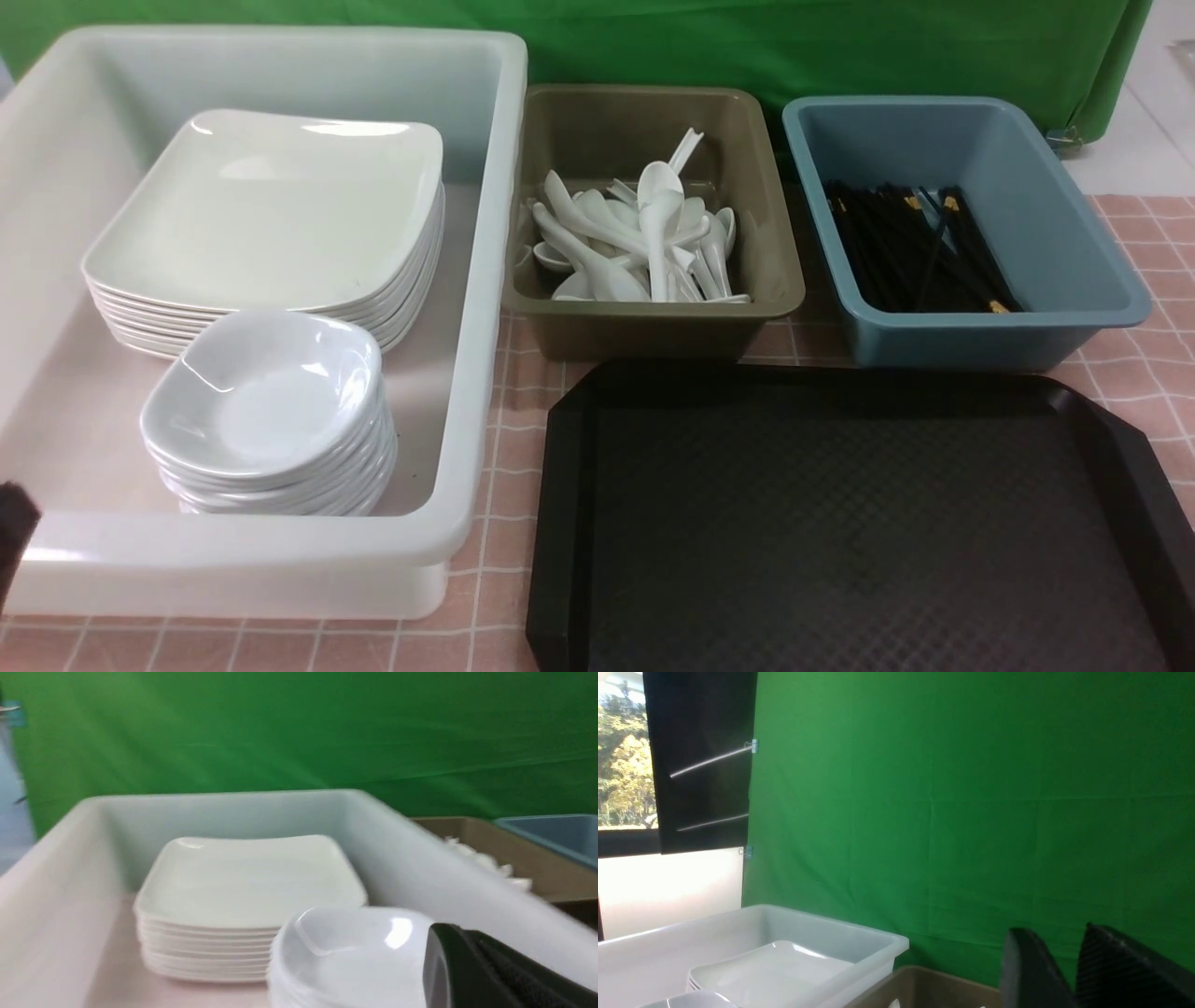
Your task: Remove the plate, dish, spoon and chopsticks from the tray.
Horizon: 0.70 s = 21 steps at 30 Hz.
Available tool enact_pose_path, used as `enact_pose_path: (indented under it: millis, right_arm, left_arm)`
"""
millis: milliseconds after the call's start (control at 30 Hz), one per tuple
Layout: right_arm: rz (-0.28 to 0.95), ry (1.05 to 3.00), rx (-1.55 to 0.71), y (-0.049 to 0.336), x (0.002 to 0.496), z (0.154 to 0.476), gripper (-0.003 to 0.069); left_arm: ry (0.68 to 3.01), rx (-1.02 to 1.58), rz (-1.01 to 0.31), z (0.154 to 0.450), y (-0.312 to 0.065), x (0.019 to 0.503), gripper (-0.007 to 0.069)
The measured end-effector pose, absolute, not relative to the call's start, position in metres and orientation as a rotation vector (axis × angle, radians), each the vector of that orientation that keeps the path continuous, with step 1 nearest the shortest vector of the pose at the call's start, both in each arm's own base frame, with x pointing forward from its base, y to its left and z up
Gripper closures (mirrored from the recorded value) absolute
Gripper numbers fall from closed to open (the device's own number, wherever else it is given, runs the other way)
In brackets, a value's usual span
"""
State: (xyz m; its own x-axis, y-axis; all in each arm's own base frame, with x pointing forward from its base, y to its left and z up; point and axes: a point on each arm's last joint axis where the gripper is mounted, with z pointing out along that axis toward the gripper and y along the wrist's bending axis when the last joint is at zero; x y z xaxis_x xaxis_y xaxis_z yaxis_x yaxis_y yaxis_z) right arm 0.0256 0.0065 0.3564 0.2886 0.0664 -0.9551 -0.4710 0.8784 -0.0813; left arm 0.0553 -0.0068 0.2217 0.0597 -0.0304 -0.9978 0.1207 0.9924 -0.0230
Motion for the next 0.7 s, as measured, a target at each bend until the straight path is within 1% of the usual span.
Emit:
enact_pose_path:
  millis: [67, 200, 333, 700]
  right_arm:
    - [0.372, 1.232, -0.382, 0.006, 0.026, 0.356, 0.0422]
    - [0.372, 1.232, -0.382, 0.006, 0.026, 0.356, 0.0419]
    - [0.372, 1.232, -0.382, 0.006, 0.026, 0.356, 0.0419]
    - [0.372, 1.230, -0.382, 0.007, 0.026, 0.357, 0.0419]
  left_arm:
    - [1.549, 0.031, -0.053, 0.208, -0.003, 0.057, 0.0626]
    - [1.638, 0.022, 0.007, 0.198, -0.001, 0.056, 0.0626]
    - [1.696, 0.030, 0.014, 0.192, -0.001, 0.056, 0.0626]
    - [1.703, 0.032, 0.017, 0.192, -0.001, 0.056, 0.0626]
